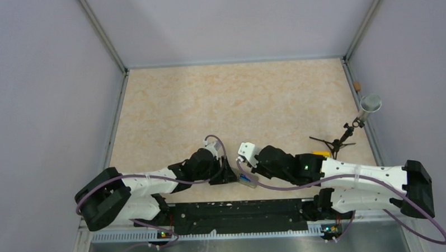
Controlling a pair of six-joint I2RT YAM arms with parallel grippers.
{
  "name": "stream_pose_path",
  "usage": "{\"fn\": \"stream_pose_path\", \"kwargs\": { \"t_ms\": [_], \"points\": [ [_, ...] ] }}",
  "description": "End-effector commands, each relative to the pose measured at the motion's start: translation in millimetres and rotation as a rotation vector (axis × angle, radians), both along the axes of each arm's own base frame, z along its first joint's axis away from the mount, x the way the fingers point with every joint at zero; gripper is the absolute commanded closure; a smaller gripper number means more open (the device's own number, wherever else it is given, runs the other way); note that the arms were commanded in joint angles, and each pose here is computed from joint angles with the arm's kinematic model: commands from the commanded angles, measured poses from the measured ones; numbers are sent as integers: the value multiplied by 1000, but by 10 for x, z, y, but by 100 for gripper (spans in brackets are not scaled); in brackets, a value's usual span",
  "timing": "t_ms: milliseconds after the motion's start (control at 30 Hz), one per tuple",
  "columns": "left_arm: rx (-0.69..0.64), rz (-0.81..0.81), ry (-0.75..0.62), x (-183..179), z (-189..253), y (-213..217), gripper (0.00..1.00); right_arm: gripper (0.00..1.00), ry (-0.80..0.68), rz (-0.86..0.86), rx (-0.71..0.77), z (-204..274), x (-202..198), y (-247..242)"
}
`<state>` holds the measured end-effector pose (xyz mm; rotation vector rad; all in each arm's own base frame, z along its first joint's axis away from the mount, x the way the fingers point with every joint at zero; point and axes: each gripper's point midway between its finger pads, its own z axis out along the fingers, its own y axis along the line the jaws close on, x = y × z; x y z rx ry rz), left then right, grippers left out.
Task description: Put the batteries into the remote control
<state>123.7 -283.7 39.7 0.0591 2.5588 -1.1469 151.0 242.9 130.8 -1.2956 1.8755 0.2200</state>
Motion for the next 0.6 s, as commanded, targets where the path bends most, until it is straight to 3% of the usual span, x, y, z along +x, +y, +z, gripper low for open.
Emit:
{"fn": "stream_pose_path", "kwargs": {
  "t_ms": [0, 233, 567],
  "points": [
    [-9, -2, -56, 138, 39, -20, 38, 100, 31, -7, 13, 31, -6, 45],
    [11, 4, -76, 123, 75, 74, 39, 100, 104, -5, -2, 22, -64, 149],
    [102, 127, -240, 294, 390, 471, 35, 100, 259, -68, -75, -93, -189, 186]
  ]
}}
